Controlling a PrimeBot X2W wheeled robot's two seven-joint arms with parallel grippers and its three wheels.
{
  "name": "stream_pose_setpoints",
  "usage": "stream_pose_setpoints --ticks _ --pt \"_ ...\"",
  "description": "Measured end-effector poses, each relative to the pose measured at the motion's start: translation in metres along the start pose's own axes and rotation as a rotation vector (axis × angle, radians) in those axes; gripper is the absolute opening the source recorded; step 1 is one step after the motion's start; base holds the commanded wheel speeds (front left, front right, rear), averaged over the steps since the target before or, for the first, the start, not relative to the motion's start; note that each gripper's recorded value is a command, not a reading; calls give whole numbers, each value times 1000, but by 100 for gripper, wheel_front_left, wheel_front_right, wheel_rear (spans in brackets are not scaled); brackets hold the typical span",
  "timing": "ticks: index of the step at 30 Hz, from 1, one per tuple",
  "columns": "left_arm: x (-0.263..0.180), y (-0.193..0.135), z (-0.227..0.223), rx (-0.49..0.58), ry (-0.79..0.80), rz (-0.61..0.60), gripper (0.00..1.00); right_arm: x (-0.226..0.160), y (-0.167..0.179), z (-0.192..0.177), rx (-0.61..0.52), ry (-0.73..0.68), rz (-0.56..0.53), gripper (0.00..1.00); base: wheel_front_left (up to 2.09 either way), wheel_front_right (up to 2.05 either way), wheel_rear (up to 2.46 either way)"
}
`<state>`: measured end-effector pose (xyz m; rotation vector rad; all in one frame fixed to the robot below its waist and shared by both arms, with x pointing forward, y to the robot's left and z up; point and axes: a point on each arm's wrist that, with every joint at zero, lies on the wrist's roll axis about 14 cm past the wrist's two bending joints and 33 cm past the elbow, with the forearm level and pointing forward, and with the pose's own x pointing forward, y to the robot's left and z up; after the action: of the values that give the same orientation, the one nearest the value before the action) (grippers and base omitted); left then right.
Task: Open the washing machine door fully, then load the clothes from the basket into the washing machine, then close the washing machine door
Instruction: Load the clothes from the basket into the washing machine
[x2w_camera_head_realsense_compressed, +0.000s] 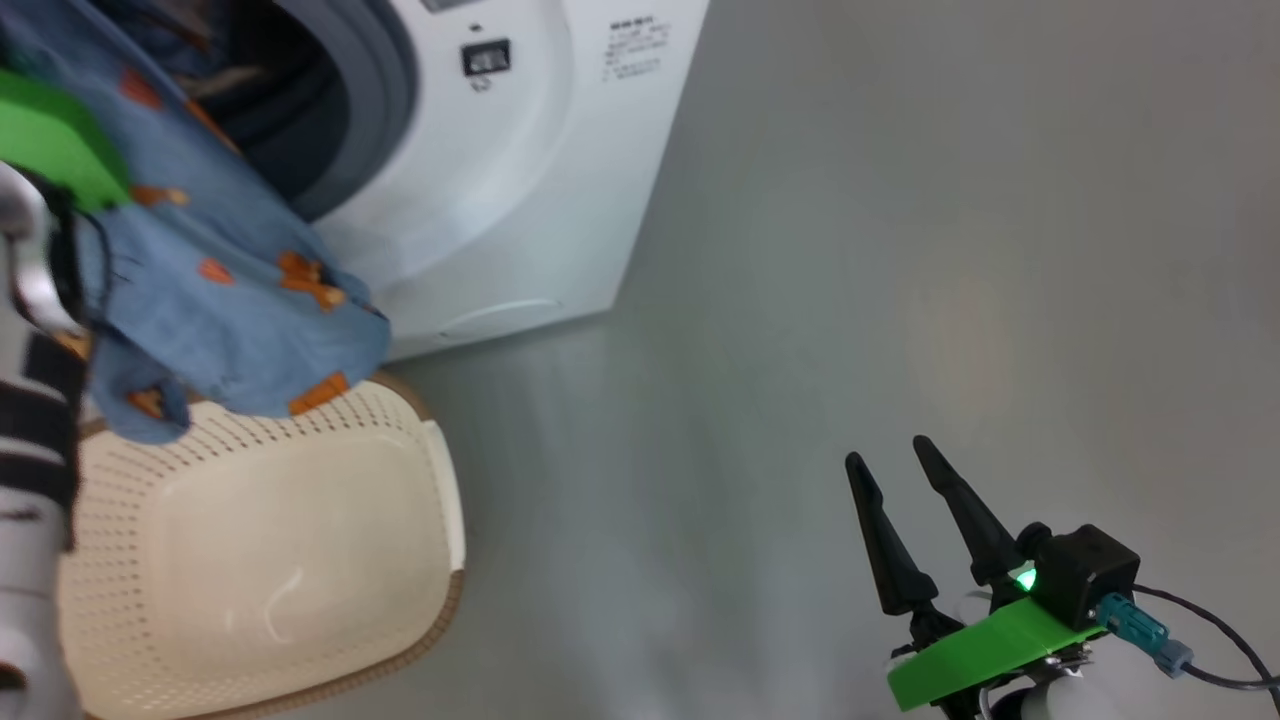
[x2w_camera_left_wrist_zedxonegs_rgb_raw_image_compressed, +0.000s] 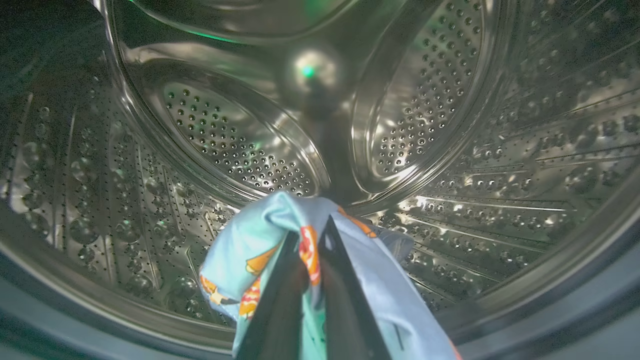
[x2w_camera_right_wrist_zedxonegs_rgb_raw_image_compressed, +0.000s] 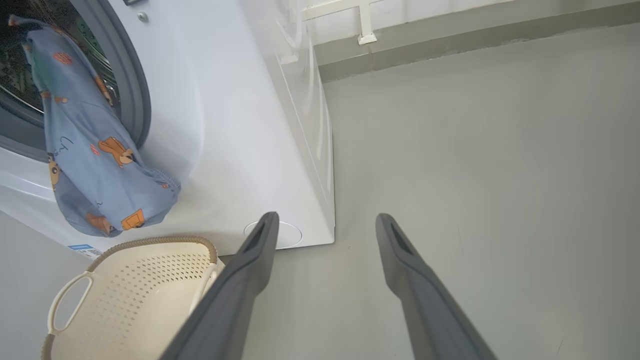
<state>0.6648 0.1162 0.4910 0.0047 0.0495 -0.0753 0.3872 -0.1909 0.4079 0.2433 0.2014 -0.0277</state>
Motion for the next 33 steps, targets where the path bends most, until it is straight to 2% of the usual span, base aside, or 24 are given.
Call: stream_pose_setpoints --ticks 7,14,17,26,33 --pt "44 6 -28 -7 24 41 0 5 -15 -26 -7 80 -45 100 0 0 0" --pt "81 16 -25 -15 -35 66 0 1 -34 -44 -23 142 -99 100 0 0 0" --pt "91 9 -26 8 -51 50 0 0 -40 -49 -32 161 -113 100 0 0 0" --pt "105 16 31 -31 -247 109 0 2 -47 -44 -43 147 -133 100 0 0 0" --pt "100 10 -5 28 -128 84 0 0 -46 -41 -41 139 -133 100 0 0 0"
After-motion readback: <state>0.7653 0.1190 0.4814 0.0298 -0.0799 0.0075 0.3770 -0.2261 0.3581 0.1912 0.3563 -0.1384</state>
